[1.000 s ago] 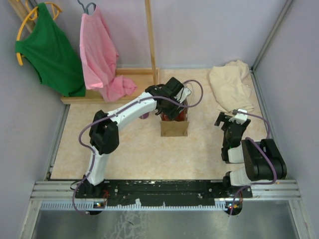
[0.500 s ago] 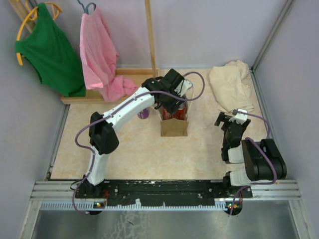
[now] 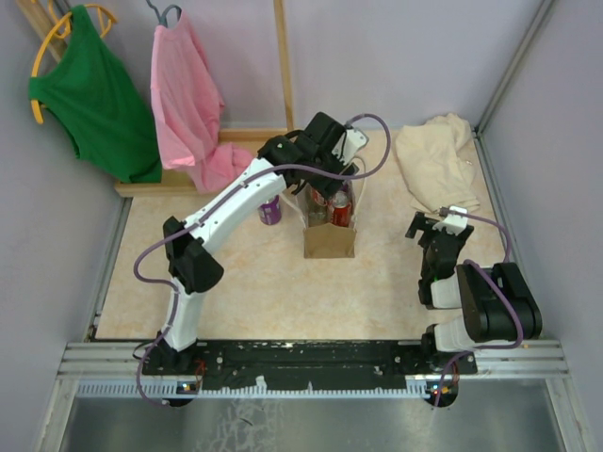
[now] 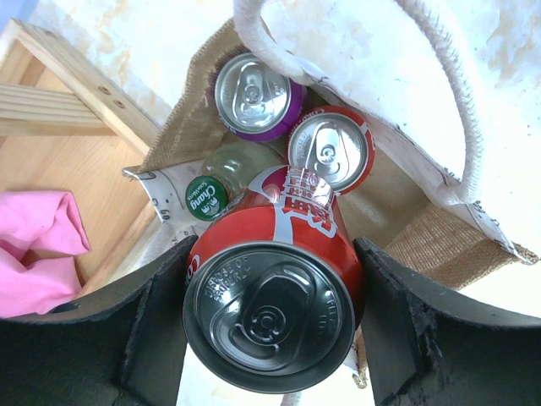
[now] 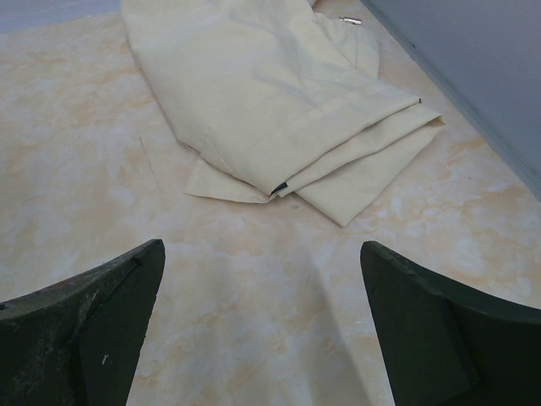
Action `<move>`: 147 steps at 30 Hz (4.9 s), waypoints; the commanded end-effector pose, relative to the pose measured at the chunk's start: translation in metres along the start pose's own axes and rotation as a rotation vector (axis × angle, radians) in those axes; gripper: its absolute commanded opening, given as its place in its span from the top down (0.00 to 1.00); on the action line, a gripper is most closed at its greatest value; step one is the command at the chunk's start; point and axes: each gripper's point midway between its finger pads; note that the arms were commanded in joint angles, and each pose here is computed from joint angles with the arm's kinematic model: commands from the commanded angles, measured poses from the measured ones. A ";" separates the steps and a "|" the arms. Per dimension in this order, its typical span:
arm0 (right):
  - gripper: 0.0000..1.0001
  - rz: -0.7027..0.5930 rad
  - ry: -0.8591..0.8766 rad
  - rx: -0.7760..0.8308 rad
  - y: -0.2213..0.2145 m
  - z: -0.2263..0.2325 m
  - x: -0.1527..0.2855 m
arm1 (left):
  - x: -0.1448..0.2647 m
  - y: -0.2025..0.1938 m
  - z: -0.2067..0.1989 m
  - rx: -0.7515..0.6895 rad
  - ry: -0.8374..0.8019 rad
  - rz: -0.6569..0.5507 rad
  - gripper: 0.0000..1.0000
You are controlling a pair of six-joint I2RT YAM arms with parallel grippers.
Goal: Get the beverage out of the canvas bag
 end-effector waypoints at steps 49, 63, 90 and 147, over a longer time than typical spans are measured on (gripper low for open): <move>0.01 -0.062 0.004 -0.008 0.019 0.006 -0.008 | 0.055 -0.155 0.179 0.500 0.421 0.000 1.00; 0.01 -0.063 0.004 -0.008 0.019 0.006 -0.008 | -0.008 -0.222 0.160 0.648 0.427 0.060 1.00; 0.01 -0.063 0.004 -0.008 0.019 0.006 -0.008 | -0.018 -0.226 0.163 0.664 0.432 0.105 0.00; 0.01 -0.062 0.003 -0.008 0.019 0.006 -0.008 | -0.049 0.009 -0.016 -0.009 -0.192 -0.179 0.14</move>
Point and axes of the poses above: each gripper's point midway between its finger pads, its own x axis back along the fingers, its own z axis along the line the jaws close on, y = z × x, and after that the axes turned 7 degrees about -x, right-handed
